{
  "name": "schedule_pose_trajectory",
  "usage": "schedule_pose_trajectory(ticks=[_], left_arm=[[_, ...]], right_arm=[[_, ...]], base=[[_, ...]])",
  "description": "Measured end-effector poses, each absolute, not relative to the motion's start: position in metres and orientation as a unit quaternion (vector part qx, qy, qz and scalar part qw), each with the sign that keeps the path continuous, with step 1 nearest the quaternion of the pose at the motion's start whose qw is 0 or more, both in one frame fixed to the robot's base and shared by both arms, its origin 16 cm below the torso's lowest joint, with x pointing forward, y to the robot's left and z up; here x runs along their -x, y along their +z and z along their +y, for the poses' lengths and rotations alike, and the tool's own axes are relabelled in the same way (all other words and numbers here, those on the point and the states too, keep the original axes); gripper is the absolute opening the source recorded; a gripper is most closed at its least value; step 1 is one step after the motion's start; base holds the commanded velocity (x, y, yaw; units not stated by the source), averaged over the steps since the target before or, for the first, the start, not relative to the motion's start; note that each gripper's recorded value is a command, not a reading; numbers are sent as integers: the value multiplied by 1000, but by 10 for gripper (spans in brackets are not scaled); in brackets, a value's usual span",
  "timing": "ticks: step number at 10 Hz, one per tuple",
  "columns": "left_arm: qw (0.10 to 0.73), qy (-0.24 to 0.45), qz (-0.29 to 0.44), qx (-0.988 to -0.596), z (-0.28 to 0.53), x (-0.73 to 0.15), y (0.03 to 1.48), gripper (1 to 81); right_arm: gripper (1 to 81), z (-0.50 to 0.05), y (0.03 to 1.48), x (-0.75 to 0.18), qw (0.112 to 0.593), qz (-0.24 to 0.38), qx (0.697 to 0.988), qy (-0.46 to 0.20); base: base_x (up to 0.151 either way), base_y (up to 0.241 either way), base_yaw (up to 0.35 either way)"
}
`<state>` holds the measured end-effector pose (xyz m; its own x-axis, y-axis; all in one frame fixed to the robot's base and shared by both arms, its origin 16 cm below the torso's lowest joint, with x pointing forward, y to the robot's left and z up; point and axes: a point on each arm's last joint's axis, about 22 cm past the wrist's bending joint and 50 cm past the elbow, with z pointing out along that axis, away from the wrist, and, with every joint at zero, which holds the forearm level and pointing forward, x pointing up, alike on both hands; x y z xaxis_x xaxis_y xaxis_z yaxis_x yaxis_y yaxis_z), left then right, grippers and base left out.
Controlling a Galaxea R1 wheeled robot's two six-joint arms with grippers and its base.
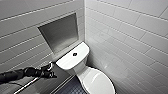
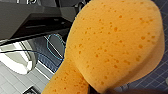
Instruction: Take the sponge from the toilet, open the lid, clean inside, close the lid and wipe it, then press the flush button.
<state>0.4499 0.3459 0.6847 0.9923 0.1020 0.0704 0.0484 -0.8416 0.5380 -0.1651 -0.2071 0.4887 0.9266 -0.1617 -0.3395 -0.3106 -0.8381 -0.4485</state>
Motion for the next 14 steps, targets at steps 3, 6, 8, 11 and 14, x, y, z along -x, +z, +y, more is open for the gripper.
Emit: schedule_pose_trajectory(ticks=[3,6,8,11,14], left_arm=[[277,-18,58,-959,340,-308,610,10],[271,-66,71,-958,336,-177,567,10],[271,-94,71,-955,316,-96,542,10],[270,-68,54,-959,276,-53,504,10],[259,-50,37,-964,242,-8,477,10]], right_arm=[[10,-207,489,165,255,125,948,144],[10,-197,489,164,262,127,946,144],[10,-192,488,160,266,126,946,138],[10,-195,481,135,266,115,952,102],[10,-188,481,117,273,104,954,69]], base=[[0,0,0],[0,0,0],[0,0,0],[0,0,0],[0,0,0]])
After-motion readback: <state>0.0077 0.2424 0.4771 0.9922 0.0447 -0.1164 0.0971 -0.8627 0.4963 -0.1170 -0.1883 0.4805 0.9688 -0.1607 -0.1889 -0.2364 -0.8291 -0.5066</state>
